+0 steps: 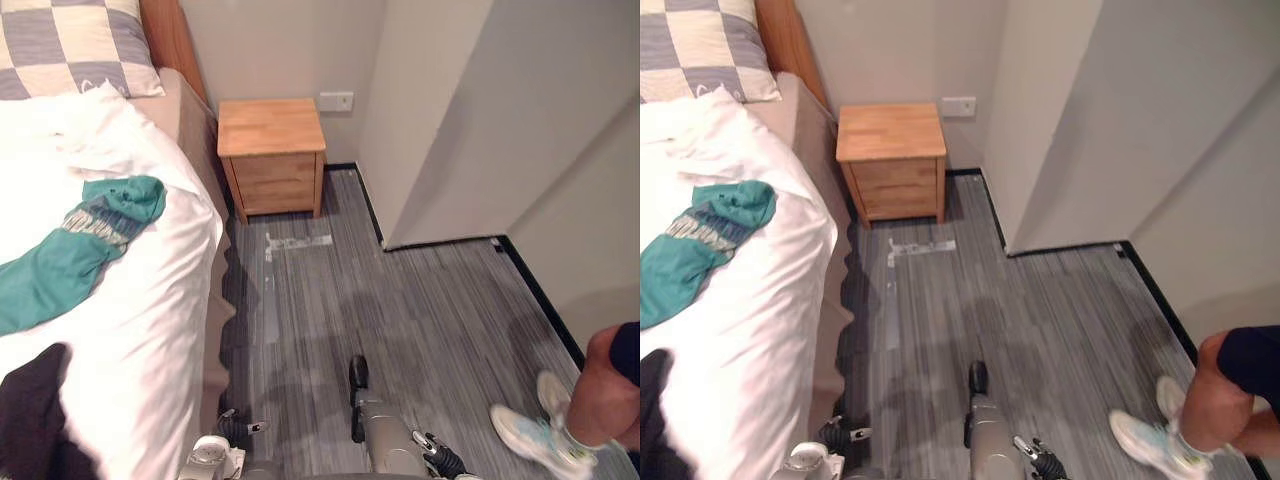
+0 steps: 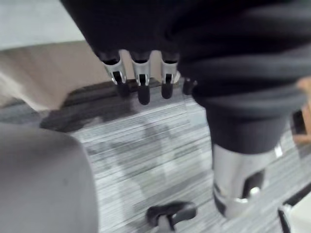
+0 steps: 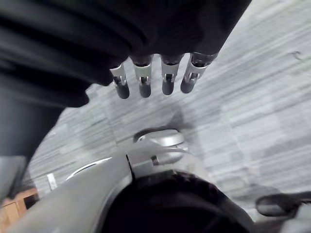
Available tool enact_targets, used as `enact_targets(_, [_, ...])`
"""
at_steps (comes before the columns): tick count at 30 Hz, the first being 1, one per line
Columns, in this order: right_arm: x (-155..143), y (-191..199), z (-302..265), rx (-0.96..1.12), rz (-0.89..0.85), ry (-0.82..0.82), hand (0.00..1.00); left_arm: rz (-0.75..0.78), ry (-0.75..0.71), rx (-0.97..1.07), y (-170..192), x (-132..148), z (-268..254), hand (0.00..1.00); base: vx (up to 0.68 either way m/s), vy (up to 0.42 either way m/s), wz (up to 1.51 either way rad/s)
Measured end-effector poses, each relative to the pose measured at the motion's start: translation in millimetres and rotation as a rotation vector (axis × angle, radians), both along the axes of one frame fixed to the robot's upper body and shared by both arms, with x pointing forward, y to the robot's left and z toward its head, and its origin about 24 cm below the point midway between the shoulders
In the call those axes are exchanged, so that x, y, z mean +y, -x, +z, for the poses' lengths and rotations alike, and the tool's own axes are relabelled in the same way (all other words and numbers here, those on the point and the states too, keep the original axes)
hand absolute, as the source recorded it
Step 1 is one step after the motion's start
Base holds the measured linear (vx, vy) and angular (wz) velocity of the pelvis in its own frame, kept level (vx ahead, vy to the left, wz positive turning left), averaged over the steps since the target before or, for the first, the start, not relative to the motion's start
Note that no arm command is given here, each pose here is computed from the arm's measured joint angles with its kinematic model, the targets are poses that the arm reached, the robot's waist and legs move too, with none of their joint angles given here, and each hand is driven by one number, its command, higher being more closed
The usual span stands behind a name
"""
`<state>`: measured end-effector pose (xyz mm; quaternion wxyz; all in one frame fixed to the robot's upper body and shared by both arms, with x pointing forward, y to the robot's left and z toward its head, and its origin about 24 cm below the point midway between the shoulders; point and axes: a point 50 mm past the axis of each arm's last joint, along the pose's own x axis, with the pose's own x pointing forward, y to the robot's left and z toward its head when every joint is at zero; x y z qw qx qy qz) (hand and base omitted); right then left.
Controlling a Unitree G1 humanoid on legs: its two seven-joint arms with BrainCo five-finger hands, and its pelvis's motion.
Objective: Tidy the bed and pick cloth on bed and put in laundry
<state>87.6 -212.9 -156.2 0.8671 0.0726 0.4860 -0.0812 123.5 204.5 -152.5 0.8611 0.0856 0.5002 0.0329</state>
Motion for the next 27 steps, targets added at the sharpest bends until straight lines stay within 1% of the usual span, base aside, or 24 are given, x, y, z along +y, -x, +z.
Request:
enact_targets(2, [-5.4, -5.5, 3.1, -0.019, 0.005, 0.020, 0.00, 0.036, 0.019, 0.012, 7.6, -5.3, -3.1, 0.00, 0.67, -0.345, 0.43])
enact_targets(4, [-15.0, -15.7, 7.2, -0.035, 0.028, 0.048, 0.00, 0.070, 0.058, -0.025, 0.5, -15.8, -1.6, 0.00, 0.69, -0.433, 0.42])
enact_targets(6, [-22.2, -15.0, 7.0, -0.010, 0.066, 0.079, 0.00, 0.072, 0.097, -0.068, -5.2, -23.1, 0.6, 0.00, 0.58, -0.273, 0.31])
enact_targets(8, [-21.8, -14.1, 6.4, -0.005, 0.081, 0.084, 0.00, 0.062, 0.102, -0.094, -8.2, -23.2, 2.9, 0.00, 0.50, -0.211, 0.09])
enact_targets(11, [-17.7, -27.8, 12.1, -0.069, 0.117, 0.096, 0.00, 0.047, 0.118, -0.120, -9.7, -25.7, 4.8, 0.00, 0.42, -0.148, 0.27])
enact_targets(14, [-14.9, -34.3, 16.3, -0.109, 0.119, 0.102, 0.00, 0.017, 0.122, -0.122, -10.9, -29.2, 5.3, 0.00, 0.43, -0.059, 1.02])
enact_targets(16, [-11.5, -41.0, 18.8, -0.130, 0.153, 0.107, 0.00, 0.009, 0.130, -0.131, -13.9, -31.3, 6.8, 0.00, 0.50, -0.012, 1.03])
enact_targets(20, [2.6, -83.8, 39.4, -0.295, 0.238, 0.094, 0.00, 0.011, 0.108, -0.104, -11.4, -23.7, 5.9, 0.00, 0.49, 0.050, 0.85])
enact_targets(21, [9.3, -89.5, 44.2, -0.342, 0.245, 0.080, 0.00, 0.014, 0.104, -0.091, -9.2, -21.5, 4.9, 0.00, 0.37, 0.024, 1.27])
enact_targets(23, [20.5, -87.2, 46.4, -0.372, 0.258, 0.056, 0.00, 0.013, 0.099, -0.083, -4.4, -19.1, 3.8, 0.00, 0.54, -0.089, 1.96])
enact_targets(24, [29.2, -90.9, 54.9, -0.433, 0.266, 0.046, 0.00, 0.023, 0.091, -0.082, -1.2, -14.0, 3.7, 0.00, 0.56, -0.186, 2.35])
enact_targets(25, [31.9, -93.6, 61.4, -0.474, 0.253, 0.043, 0.00, 0.022, 0.082, -0.080, -0.1, -10.3, 3.8, 0.00, 0.42, -0.204, 2.30])
enact_targets(27, [30.8, -98.3, 76.7, -0.558, 0.163, 0.071, 0.00, 0.021, 0.056, -0.067, 3.4, -0.2, 3.6, 0.00, 0.26, -0.236, 2.12])
